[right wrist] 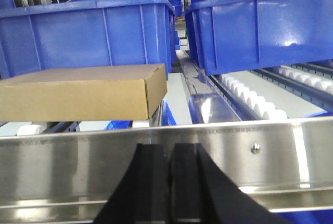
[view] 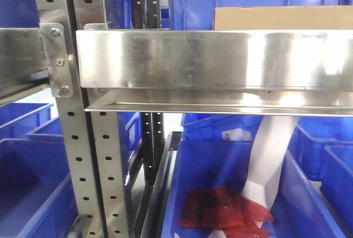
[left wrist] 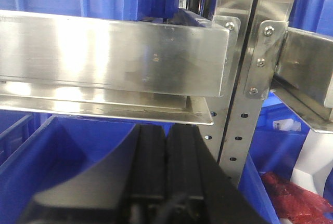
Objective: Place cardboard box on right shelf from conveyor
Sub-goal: 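Open the right gripper and withdraw it from the placed box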
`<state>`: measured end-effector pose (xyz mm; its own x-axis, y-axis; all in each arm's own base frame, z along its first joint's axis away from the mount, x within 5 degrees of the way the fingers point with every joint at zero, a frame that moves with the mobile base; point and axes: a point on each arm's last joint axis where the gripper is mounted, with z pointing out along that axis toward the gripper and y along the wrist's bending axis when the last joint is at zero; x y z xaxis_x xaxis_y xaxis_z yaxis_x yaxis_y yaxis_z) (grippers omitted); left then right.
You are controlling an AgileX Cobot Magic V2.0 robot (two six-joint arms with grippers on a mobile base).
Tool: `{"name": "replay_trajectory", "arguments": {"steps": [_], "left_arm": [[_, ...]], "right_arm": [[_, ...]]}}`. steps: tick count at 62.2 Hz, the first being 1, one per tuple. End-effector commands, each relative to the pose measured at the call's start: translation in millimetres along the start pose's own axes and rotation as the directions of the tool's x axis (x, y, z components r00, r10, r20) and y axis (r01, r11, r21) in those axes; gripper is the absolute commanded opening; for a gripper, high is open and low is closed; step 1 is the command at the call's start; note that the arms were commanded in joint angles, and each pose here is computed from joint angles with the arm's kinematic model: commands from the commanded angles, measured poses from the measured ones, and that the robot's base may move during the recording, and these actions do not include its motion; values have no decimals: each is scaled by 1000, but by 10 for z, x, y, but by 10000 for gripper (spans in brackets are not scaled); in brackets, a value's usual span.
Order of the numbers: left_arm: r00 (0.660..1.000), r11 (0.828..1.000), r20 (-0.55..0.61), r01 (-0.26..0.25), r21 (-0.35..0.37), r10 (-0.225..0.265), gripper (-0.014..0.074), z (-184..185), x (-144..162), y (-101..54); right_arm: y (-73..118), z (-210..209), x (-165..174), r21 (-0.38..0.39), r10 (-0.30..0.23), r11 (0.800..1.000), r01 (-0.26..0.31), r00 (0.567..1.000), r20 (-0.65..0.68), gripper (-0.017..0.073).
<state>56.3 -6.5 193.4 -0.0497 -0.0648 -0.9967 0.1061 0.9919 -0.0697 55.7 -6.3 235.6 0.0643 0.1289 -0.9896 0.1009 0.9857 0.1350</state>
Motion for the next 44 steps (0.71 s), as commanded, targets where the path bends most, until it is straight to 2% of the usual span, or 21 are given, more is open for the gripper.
{"name": "replay_trajectory", "arguments": {"steps": [1, 23, 33, 44], "left_arm": [[996, 1000, 89, 3, 6, -4, -119, -9, -85, -4], [996, 1000, 89, 3, 6, -4, -119, -9, -85, -4], [996, 1000, 89, 3, 6, -4, -119, -9, -85, -4], [996, 1000, 89, 3, 6, -4, -119, -9, -85, -4]], "right_arm": [[21, -9, -148, -10, -2, 1000, 3, 996, 89, 39], [16, -6, -72, -19, -2, 1000, 4, 997, 80, 39], [23, -57, 50, -66, -38, 997, 48, 988, 151, 39], [19, -35, 193, -87, -46, 994, 59, 989, 143, 39]]}}
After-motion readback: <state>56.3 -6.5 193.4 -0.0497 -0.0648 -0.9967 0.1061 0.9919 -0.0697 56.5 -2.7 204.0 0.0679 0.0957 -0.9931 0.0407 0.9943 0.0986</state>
